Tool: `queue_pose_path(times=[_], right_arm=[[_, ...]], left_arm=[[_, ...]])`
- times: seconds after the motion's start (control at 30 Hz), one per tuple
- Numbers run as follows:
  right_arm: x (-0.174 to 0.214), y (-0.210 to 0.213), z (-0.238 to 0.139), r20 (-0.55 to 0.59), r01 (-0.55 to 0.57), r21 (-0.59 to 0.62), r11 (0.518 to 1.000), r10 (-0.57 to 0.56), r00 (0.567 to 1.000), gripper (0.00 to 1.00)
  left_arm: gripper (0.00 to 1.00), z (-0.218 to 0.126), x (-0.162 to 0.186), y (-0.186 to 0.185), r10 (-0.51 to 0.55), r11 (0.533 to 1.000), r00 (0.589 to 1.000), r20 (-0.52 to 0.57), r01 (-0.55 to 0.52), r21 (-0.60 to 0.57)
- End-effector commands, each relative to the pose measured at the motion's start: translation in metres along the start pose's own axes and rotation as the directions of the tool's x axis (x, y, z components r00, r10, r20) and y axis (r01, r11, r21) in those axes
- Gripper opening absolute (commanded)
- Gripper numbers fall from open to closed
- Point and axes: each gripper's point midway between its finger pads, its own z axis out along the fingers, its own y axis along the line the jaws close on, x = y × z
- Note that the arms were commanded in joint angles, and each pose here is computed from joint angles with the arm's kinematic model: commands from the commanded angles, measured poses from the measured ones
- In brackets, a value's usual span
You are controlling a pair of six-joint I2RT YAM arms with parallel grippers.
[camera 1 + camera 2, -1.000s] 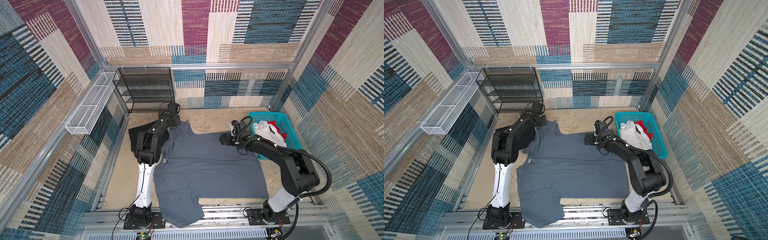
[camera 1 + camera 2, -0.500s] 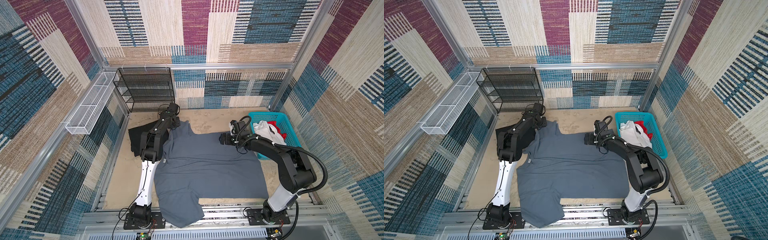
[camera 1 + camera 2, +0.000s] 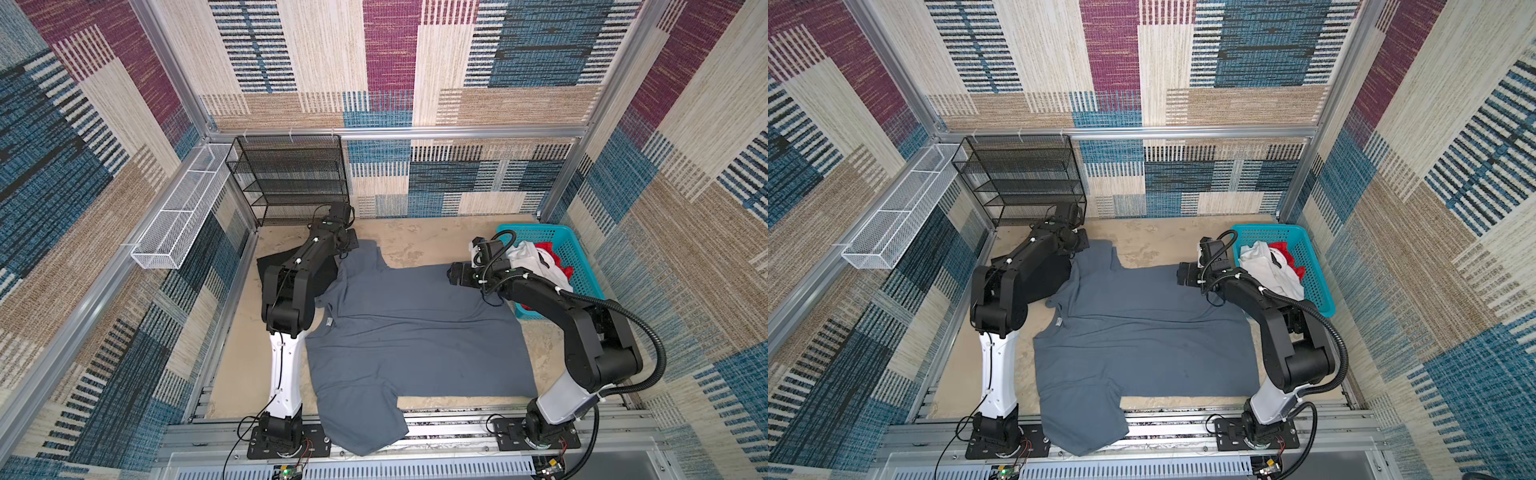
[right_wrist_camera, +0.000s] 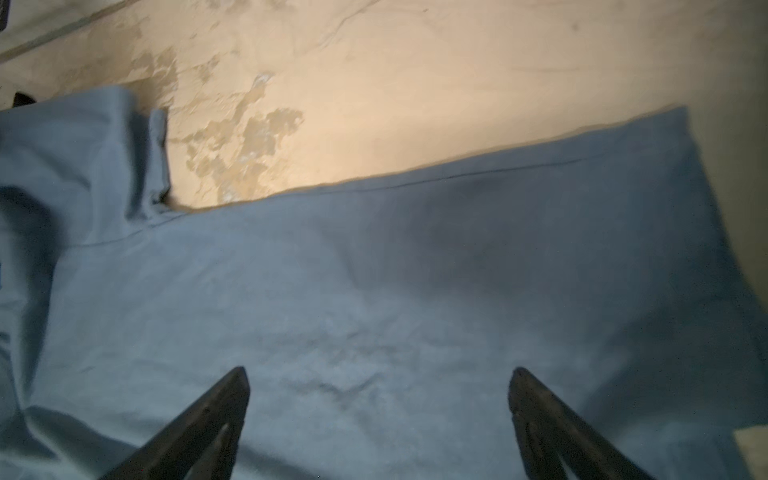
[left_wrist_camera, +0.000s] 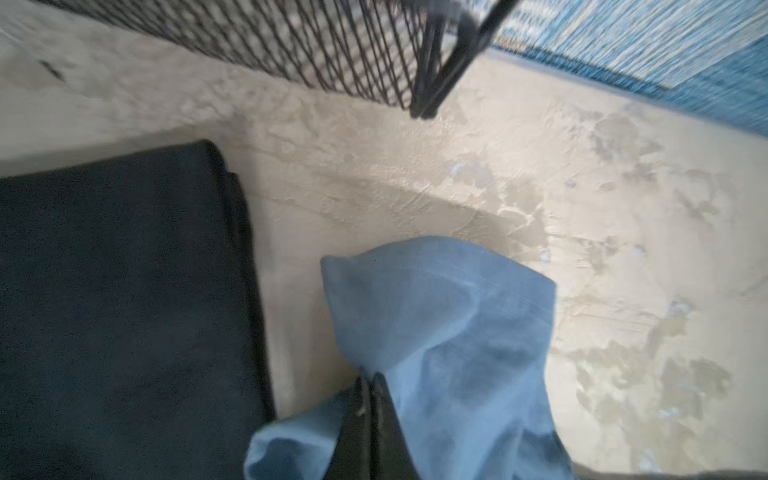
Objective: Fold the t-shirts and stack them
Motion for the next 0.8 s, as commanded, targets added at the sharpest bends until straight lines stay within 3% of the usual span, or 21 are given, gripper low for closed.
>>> queue_pose_path(times=[0.0, 0.17, 0.37, 0.77], right_arm=[[-0.021, -0.017, 0.004, 0.052, -0.009, 0.049, 0.999, 0.007, 0.999, 0.97], [-0.045, -0.045, 0.020, 0.072, -0.013, 0.143, 0.990, 0.003, 0.997, 0.96], [-0.068, -0.062, 0.052, 0.066, -0.025, 0.200, 0.979, 0.012, 0.998, 0.82], [-0.113, -0.057, 0.123, 0.064, 0.009, 0.170, 0.985, -0.021, 0.998, 0.73]], left_arm=[[0.00, -0.034, -0.019, 0.018, 0.032, 0.997, 0.993, 0.118, -0.023, -0.070], [0.00, -0.056, -0.020, 0.050, 0.020, 0.990, 0.986, 0.163, 0.003, -0.139], [0.00, -0.063, -0.034, 0.080, -0.039, 0.986, 0.977, 0.212, 0.072, -0.149], [0.00, -0.045, -0.046, 0.077, -0.053, 0.996, 0.982, 0.182, 0.064, -0.056]])
